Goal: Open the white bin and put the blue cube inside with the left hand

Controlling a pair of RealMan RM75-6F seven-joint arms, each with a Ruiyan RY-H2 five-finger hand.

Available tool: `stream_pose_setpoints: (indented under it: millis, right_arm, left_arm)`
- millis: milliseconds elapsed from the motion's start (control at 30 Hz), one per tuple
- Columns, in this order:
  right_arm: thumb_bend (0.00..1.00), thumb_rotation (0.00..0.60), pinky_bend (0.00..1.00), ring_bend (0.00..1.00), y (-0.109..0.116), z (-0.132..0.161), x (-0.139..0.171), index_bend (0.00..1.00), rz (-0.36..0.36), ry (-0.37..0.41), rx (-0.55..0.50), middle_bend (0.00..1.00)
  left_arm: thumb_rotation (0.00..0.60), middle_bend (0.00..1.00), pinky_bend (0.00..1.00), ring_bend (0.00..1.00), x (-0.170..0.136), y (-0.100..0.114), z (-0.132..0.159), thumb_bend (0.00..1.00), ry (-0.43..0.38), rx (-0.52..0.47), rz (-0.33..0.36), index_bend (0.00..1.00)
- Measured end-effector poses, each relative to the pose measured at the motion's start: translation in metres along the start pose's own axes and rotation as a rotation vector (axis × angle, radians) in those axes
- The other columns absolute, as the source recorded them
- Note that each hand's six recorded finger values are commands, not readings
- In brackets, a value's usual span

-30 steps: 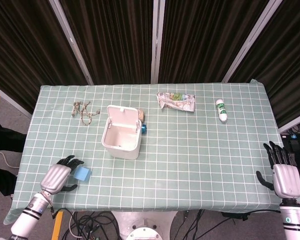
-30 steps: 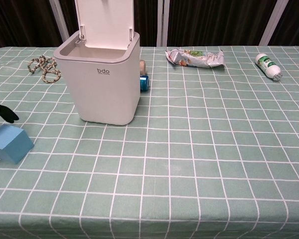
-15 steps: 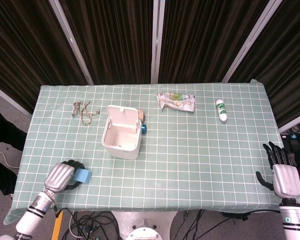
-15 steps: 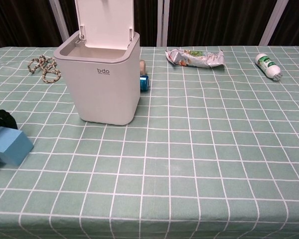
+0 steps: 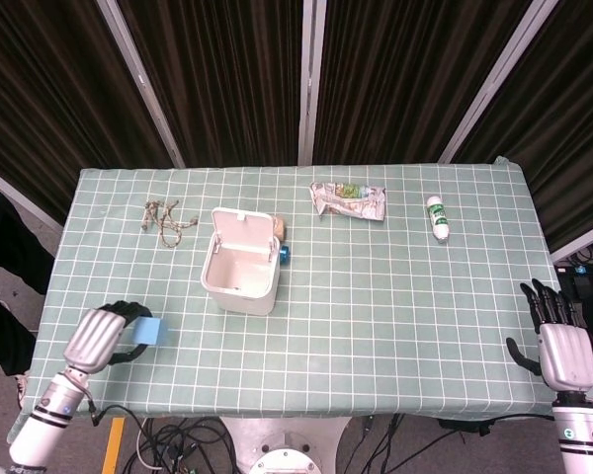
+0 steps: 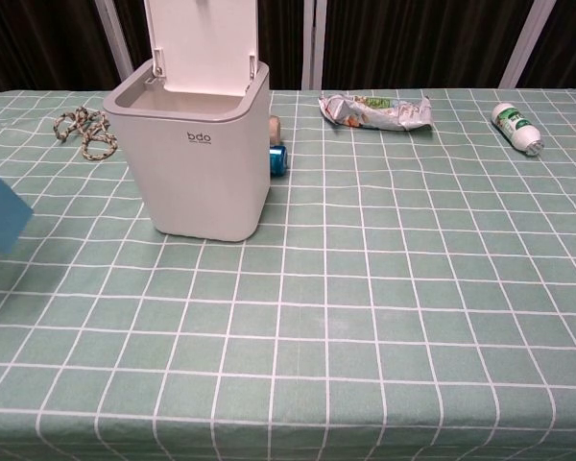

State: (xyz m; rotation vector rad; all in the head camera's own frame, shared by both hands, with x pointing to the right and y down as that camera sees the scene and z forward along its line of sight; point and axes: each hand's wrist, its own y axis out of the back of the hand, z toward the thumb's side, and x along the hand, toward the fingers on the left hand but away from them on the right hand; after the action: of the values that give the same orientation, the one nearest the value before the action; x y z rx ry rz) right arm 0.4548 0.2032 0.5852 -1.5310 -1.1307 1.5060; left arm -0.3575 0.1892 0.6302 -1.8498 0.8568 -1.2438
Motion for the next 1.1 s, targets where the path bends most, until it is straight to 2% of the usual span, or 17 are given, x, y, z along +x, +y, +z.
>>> stream_pose_setpoints:
  millis: [100, 267, 333, 433, 533, 700, 767, 867, 933, 1100]
  right_arm:
    - [0.24, 0.600, 0.00, 0.00, -0.002, 0.001, -0.001, 0.00, 0.006, 0.001, -0.002, 0.00]
    - [0.23, 0.600, 0.00, 0.00, -0.005, 0.000, -0.001, 0.00, 0.013, -0.001, -0.004, 0.00]
    - [0.23, 0.600, 0.00, 0.00, -0.005, 0.000, -0.002, 0.00, 0.013, -0.002, -0.004, 0.00]
    - [0.24, 0.600, 0.00, 0.00, -0.007, -0.002, -0.002, 0.00, 0.017, -0.006, -0.007, 0.00]
    - [0.24, 0.600, 0.00, 0.00, -0.007, -0.004, -0.002, 0.00, 0.018, -0.011, -0.008, 0.00]
    - [0.24, 0.600, 0.00, 0.00, -0.009, -0.007, -0.002, 0.00, 0.024, -0.020, -0.010, 0.00]
    - [0.24, 0.600, 0.00, 0.00, -0.010, -0.007, -0.002, 0.00, 0.025, -0.019, -0.011, 0.00]
    - [0.24, 0.600, 0.00, 0.00, -0.011, -0.007, -0.003, 0.00, 0.026, -0.018, -0.013, 0.00]
    - [0.24, 0.600, 0.00, 0.00, -0.011, -0.007, -0.002, 0.00, 0.025, -0.019, -0.014, 0.00]
    - [0.24, 0.600, 0.00, 0.00, -0.010, -0.010, -0.002, 0.00, 0.024, -0.024, -0.014, 0.00]
  left_arm:
    - [0.600, 0.48, 0.54, 0.38, 0.008, 0.035, 0.007, 0.30, -0.013, -0.001, 0.064, 0.47]
    - [0.600, 0.48, 0.54, 0.38, 0.037, 0.096, 0.037, 0.30, -0.073, -0.012, 0.189, 0.47]
    - [0.600, 0.48, 0.54, 0.38, 0.053, 0.113, 0.050, 0.30, -0.094, -0.027, 0.218, 0.47]
    - [0.600, 0.48, 0.54, 0.38, 0.078, 0.127, 0.068, 0.30, -0.123, -0.043, 0.229, 0.47]
    - [0.600, 0.47, 0.54, 0.38, 0.098, 0.129, 0.087, 0.30, -0.152, -0.063, 0.208, 0.47]
    - [0.600, 0.45, 0.54, 0.37, 0.117, 0.116, 0.112, 0.28, -0.193, -0.080, 0.168, 0.44]
    - [0.600, 0.40, 0.52, 0.34, 0.122, 0.108, 0.121, 0.26, -0.204, -0.096, 0.153, 0.38]
    - [0.600, 0.24, 0.39, 0.19, 0.130, 0.098, 0.128, 0.18, -0.216, -0.102, 0.134, 0.19]
    - [0.600, 0.16, 0.31, 0.12, 0.133, 0.094, 0.129, 0.15, -0.214, -0.090, 0.128, 0.11]
    - [0.600, 0.14, 0.28, 0.10, 0.128, 0.095, 0.119, 0.14, -0.181, -0.075, 0.164, 0.10]
